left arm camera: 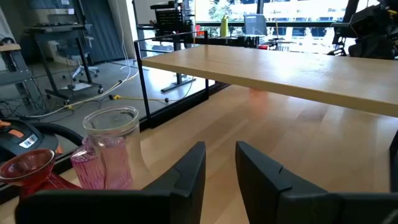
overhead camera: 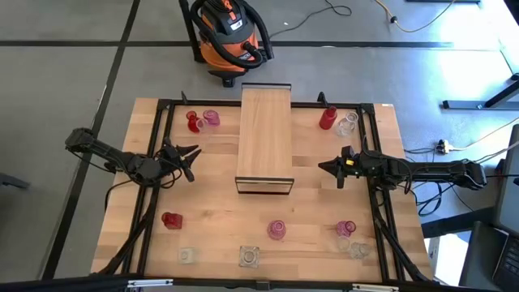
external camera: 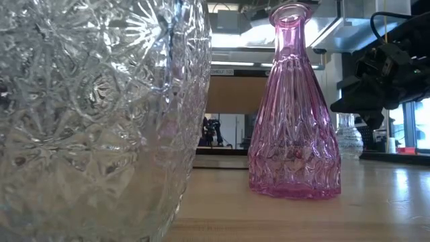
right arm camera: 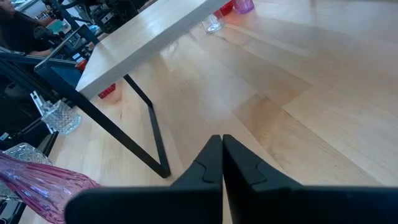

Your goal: Sort vases onto shelf

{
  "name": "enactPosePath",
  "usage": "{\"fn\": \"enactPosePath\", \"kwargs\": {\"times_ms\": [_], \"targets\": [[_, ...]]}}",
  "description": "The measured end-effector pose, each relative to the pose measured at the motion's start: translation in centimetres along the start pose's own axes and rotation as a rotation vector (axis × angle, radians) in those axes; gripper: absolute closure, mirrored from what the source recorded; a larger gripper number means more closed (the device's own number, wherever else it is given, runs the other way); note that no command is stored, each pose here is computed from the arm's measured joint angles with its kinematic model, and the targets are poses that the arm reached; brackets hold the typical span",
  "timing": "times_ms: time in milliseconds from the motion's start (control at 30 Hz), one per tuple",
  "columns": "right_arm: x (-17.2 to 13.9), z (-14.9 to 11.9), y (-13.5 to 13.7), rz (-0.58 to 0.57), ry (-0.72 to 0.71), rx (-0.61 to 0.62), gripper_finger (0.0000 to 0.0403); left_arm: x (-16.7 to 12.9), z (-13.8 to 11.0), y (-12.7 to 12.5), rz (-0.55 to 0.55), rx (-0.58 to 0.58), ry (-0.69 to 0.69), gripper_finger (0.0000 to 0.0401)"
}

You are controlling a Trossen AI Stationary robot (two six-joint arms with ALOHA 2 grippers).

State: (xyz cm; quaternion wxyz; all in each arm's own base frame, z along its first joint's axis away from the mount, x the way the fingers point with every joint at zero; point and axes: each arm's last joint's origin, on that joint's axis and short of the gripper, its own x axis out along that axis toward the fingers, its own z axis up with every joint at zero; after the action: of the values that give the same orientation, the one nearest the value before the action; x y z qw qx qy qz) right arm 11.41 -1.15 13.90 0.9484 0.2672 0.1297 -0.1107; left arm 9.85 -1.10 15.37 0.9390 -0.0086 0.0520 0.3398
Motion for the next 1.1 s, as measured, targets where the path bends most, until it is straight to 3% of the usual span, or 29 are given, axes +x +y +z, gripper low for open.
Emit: {"fn": "enactPosePath", "kwargs": {"times_ms": [133, 333, 533, 733, 967, 1100], "targets": [[0.0, 0.4, 0.1, 0.001, -0.054, 0.016, 0.0402, 0.0, 0.0, 0.0, 0.0, 0.001, 0.0, 0.032], [-0.1, 1.2, 0.5, 0.033, -0.146, 0.275, 0.0402, 0.0, 0.0, 0.0, 0.0, 0.0, 0.0, 0.032], [-0.2, 1.7, 0.7, 0.065, -0.203, 0.371, 0.0402, 0.0, 0.0, 0.0, 0.0, 0.0, 0.0, 0.032], [-0.4, 2.4, 1.1, 0.129, -0.275, 0.578, 0.0402, 0.0, 0.0, 0.0, 0.0, 0.001, 0.0, 0.032], [-1.8, 4.9, 2.5, 0.37, -0.507, 0.55, 0.0402, 0.0, 0.0, 0.0, 0.0, 0.0, 0.0, 0.032], [-2.7, 6.0, 3.0, 0.445, -0.642, 0.486, 0.0402, 0.0, 0.0, 0.0, 0.0, 0.0, 0.0, 0.032]]}}
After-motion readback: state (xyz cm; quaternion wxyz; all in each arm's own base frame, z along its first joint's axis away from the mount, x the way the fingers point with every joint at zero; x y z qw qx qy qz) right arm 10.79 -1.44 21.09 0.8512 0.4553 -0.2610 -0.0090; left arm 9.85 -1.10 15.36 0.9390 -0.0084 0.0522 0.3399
